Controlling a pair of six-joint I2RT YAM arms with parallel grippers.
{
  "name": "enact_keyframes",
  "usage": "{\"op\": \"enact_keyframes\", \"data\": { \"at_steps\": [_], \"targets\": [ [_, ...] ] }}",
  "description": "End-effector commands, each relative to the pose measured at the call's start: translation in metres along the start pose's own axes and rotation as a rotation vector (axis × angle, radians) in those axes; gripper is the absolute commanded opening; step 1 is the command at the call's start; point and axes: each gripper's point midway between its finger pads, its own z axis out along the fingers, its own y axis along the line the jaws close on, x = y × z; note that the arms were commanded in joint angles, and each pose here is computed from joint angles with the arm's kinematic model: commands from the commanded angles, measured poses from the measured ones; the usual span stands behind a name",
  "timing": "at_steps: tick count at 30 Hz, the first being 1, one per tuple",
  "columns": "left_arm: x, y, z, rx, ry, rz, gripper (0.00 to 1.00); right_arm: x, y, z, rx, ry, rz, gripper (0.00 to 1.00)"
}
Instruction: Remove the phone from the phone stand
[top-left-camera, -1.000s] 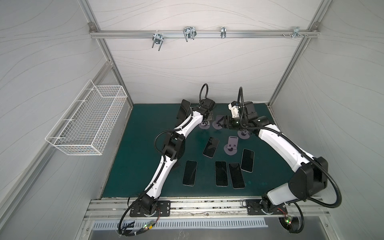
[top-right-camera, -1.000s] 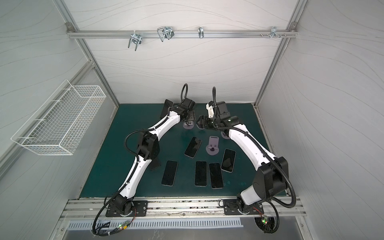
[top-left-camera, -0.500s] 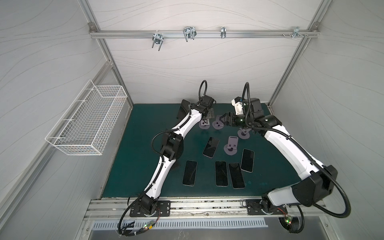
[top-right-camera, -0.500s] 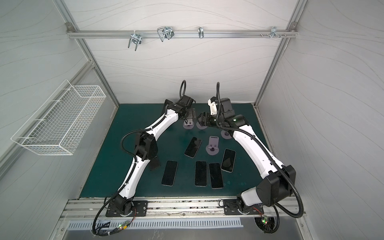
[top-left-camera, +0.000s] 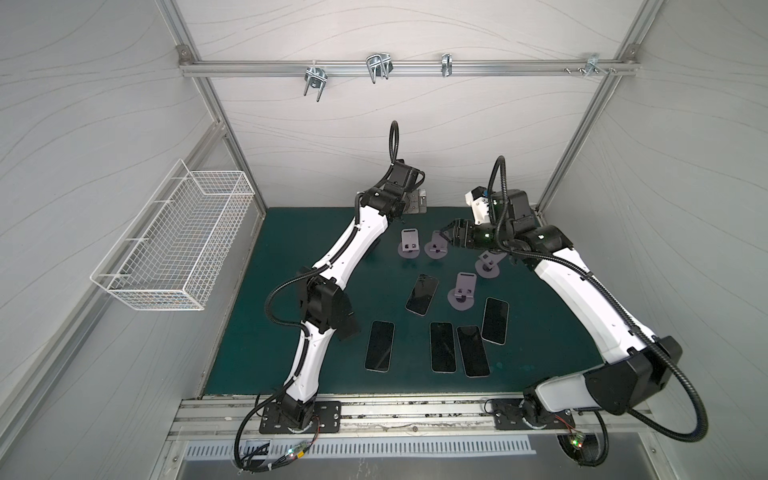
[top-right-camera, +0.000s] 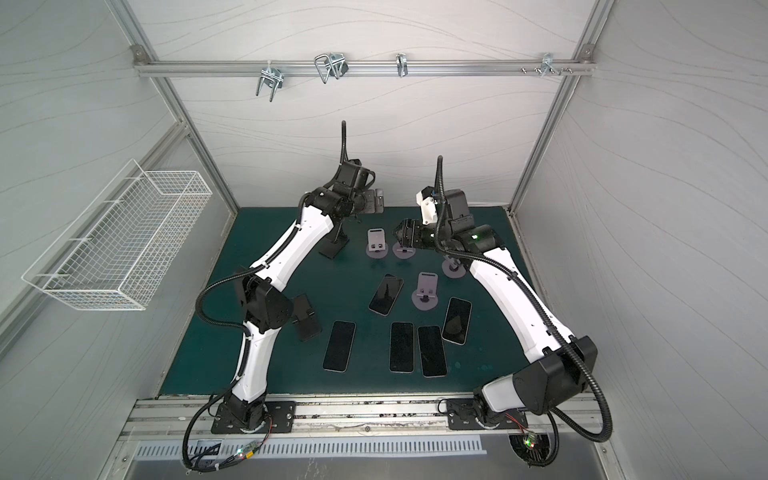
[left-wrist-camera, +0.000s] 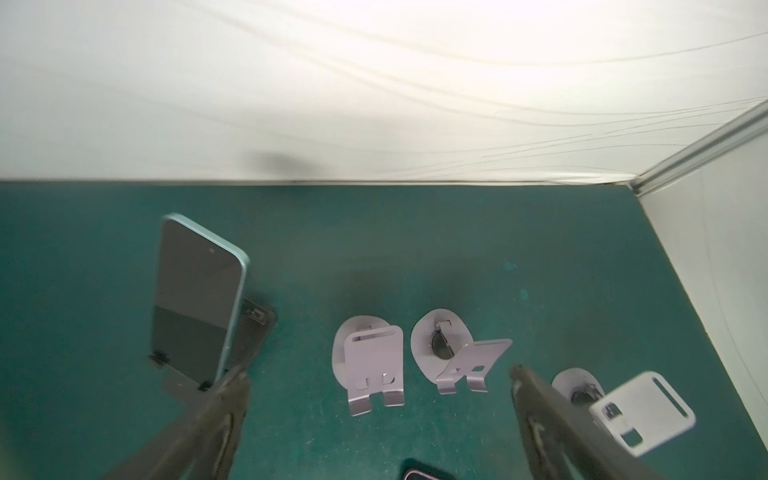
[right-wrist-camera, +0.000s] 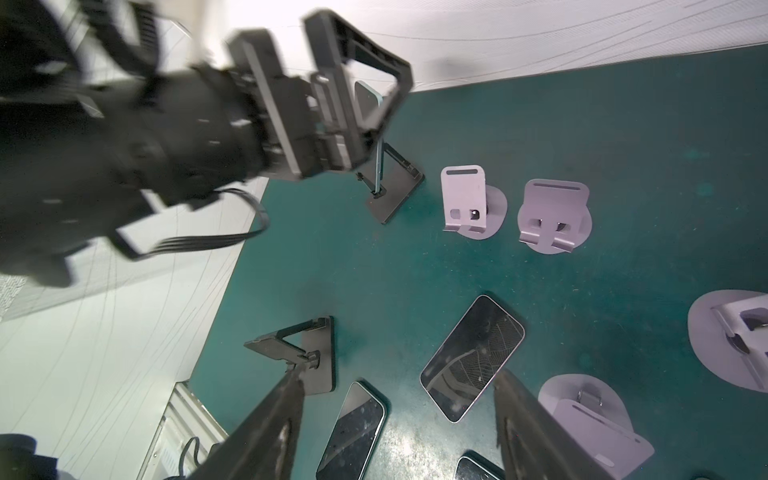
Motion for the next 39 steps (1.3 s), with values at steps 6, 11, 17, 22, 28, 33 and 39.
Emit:
{"op": "enact_keyframes", "data": {
  "at_steps": [6,11,17,22,28,33,39],
  "targets": [
    [-0.051,0.029,-0.066,0.019,-0.146,0.069,0.99,-0.007,0.032,-0.023,-0.083,-0.038,-0.041,0.71],
    [-0.056,0.044,-0.097,0.035,-0.192,0.071,0.99,-0.012,0.047,-0.031,-0.111,-0.08,-0.08,0.7],
    [-0.033,0.058,-0.126,0.03,-0.219,0.142,0.99,-0.02,0.079,-0.044,-0.245,-0.147,-0.181,0.7],
    [-0.011,0.069,-0.15,0.04,-0.264,0.234,0.99,-0.024,0.1,-0.051,-0.334,-0.188,-0.261,0.7],
    [0.005,0.076,-0.174,0.077,-0.296,0.302,0.99,-0.014,0.141,-0.062,-0.541,-0.203,-0.458,0.72],
    [0.019,0.074,-0.186,0.161,-0.285,0.301,0.99,-0.019,0.15,-0.054,-0.59,-0.236,-0.526,0.73],
    [0.026,0.076,-0.191,0.208,-0.267,0.253,0.99,-0.029,0.148,-0.027,-0.562,-0.209,-0.532,0.72]
  ]
}}
